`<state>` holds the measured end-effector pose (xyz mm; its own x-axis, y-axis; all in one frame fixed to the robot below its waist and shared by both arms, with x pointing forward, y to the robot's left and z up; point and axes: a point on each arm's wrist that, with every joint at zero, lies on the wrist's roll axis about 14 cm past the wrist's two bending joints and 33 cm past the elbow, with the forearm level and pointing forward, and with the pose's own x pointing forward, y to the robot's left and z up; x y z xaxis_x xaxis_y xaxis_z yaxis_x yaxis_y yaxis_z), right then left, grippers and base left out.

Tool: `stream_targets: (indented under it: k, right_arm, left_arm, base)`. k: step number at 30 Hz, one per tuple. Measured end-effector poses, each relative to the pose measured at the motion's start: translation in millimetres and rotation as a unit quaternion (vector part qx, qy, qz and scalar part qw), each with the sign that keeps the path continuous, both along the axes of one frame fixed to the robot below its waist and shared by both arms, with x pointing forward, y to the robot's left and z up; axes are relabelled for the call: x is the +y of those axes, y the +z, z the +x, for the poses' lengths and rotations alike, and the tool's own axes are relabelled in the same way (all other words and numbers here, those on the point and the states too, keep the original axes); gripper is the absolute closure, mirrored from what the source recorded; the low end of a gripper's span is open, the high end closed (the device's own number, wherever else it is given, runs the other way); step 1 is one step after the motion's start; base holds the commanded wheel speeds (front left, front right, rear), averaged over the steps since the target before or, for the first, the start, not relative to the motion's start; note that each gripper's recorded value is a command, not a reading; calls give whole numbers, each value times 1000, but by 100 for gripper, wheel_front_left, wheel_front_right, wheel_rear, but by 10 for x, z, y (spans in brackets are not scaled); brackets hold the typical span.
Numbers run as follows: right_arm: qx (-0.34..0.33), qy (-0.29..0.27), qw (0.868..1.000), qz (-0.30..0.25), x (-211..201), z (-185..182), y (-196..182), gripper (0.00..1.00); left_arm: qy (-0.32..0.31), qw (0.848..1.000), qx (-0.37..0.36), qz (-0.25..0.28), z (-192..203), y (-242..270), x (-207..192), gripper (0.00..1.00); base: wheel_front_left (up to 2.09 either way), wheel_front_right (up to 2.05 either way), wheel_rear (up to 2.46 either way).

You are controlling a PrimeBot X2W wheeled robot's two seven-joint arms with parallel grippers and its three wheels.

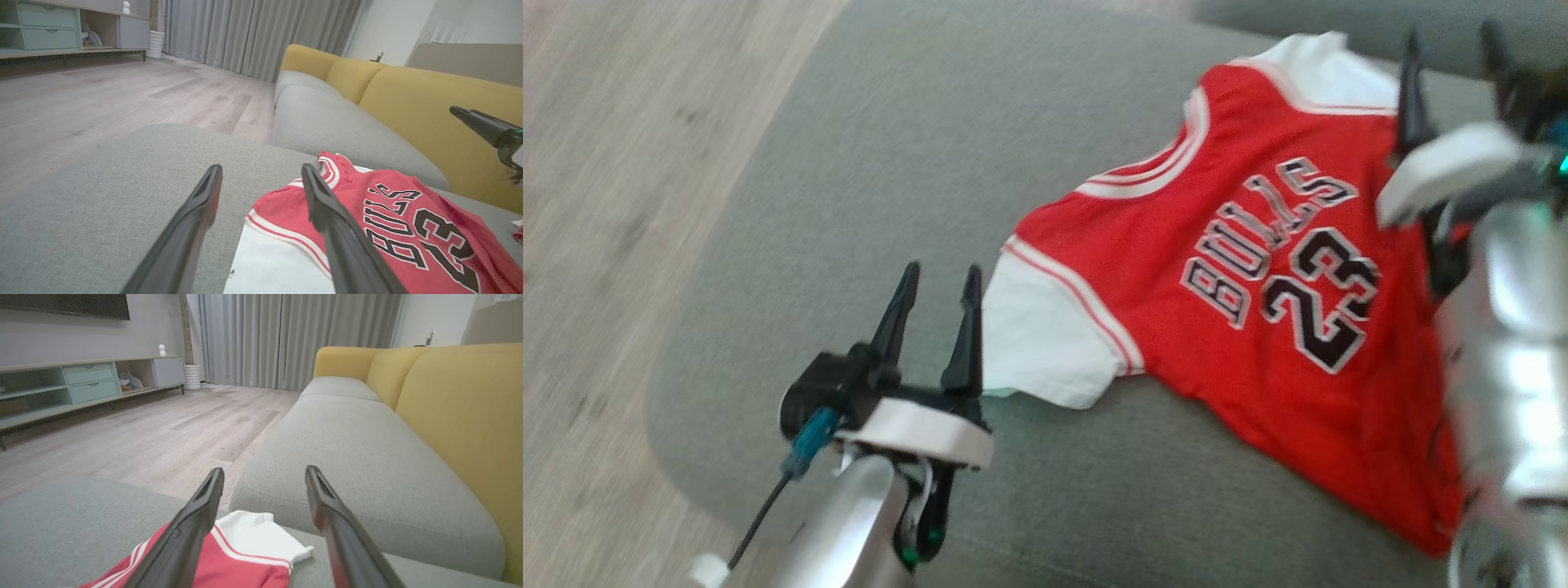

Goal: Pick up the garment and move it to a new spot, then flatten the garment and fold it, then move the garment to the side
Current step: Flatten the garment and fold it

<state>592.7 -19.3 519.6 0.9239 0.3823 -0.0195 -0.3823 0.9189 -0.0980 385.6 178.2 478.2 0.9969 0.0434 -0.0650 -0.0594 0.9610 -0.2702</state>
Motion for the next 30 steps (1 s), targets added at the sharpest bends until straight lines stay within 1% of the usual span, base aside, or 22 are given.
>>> stream_targets:
  k: [4, 9, 12, 16, 19, 22, 24, 26, 30]
  right_arm:
    - [3, -25, 999, 32, -229, -366, -56, 0]
    - [8, -65, 996, 54, -671, -862, -204, 0]
    - [29, -84, 992, 84, -867, -1203, -363, 0]
    - [70, -98, 987, 103, -995, -1638, -605, 0]
    - [87, -103, 985, 104, -1045, -1835, -681, 0]
    - [86, -95, 986, 103, -1012, -1878, -638, 0]
    - [86, -80, 988, 101, -919, -1882, -593, 0]
    - [100, -50, 990, 87, -731, -1910, -597, 0]
    - [141, -29, 988, 47, -617, -2002, -801, 0]
  left_arm:
    - [-9, 1000, 4, -2, -81, -40, -58, 0]
    - [-27, 1000, 3, 0, -154, -49, -153, 0]
    - [-40, 999, -3, -3, -168, -15, -240, 0]
    - [-51, 999, -2, -4, -203, -28, -317, 0]
    - [-57, 998, 1, -4, -225, -55, -350, 0]
    - [-58, 998, 2, -4, -219, -59, -358, 0]
    - [-58, 998, 3, -5, -218, -65, -357, 0]
    - [-57, 998, 5, -5, -217, -79, -351, 0]
    - [-55, 998, 11, -5, -217, -113, -339, 0]
  base:
    - [0, 0, 0]
    - [0, 0, 0]
    - [0, 0, 0]
    - [0, 0, 0]
    - [0, 0, 0]
    - [0, 0, 0]
    - [0, 0, 0]
    - [0, 0, 0]
    - [0, 0, 0]
